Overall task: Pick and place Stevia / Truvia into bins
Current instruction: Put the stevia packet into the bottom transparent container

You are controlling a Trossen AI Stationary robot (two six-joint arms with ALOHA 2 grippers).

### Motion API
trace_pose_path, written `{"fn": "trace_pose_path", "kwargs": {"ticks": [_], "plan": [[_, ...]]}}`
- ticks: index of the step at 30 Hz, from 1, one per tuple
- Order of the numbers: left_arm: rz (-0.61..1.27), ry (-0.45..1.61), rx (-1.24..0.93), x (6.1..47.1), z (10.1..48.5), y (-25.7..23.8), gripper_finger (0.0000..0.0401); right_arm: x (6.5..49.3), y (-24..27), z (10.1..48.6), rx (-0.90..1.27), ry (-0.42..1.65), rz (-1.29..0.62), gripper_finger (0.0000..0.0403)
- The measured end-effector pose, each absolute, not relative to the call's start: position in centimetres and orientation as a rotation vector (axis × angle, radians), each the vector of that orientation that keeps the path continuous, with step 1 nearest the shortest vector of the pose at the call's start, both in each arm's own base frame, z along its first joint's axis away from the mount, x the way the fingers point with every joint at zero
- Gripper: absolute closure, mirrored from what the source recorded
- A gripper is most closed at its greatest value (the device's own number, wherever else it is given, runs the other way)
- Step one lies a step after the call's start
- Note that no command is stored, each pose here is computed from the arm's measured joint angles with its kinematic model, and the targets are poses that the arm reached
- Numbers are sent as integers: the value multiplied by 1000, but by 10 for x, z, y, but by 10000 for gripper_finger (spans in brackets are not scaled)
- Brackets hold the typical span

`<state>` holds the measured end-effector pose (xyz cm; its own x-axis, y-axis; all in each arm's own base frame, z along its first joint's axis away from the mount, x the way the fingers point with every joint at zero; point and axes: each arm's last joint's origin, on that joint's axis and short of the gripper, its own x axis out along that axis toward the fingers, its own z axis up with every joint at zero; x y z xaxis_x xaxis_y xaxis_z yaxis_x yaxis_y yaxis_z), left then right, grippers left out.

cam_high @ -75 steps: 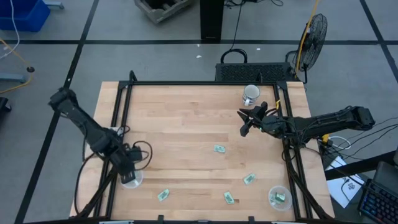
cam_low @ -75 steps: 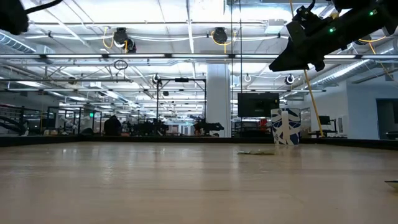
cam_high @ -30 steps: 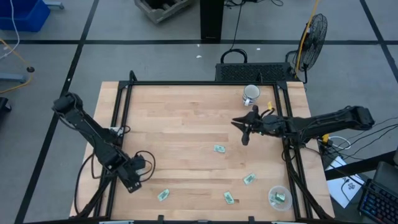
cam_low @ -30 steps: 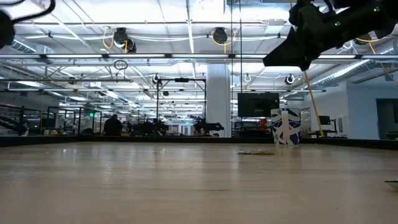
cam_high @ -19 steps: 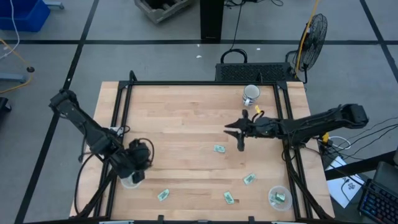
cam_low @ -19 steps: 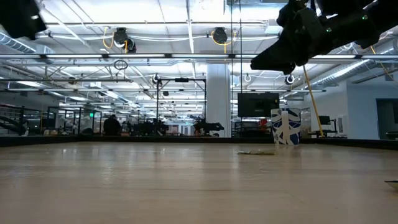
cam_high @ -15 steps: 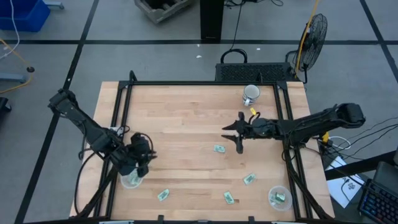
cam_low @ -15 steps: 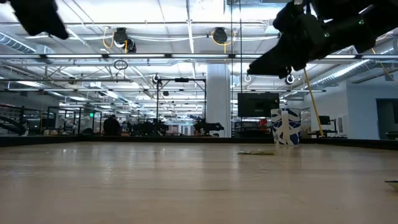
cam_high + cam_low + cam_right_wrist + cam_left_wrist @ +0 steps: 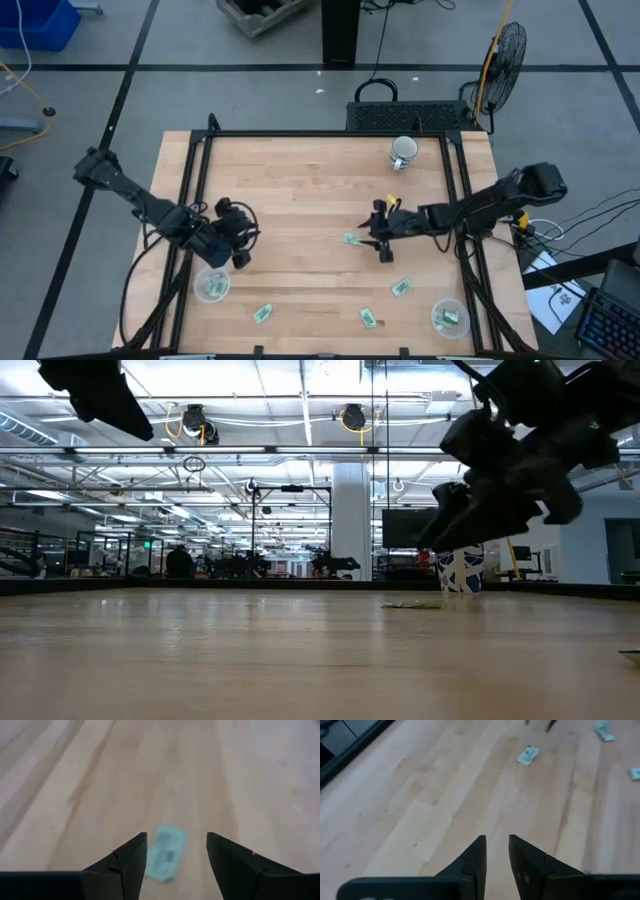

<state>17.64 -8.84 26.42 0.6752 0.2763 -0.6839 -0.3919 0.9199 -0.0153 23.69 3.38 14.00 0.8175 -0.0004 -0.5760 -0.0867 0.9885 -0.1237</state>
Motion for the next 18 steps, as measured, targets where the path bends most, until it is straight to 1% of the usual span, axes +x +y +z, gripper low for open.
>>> {"fn": "trace_pose_path", "kwargs": {"ticks": [6,10,18], "plan": [[402,746,-133,180,264,-80,313,237,49,126,-136,664,88,211],[427,746,-136,183,264,-75,313,238,50,116,-178,700,6,211],[464,746,-151,185,264,-67,313,238,51,105,-161,746,-4,211]]}}
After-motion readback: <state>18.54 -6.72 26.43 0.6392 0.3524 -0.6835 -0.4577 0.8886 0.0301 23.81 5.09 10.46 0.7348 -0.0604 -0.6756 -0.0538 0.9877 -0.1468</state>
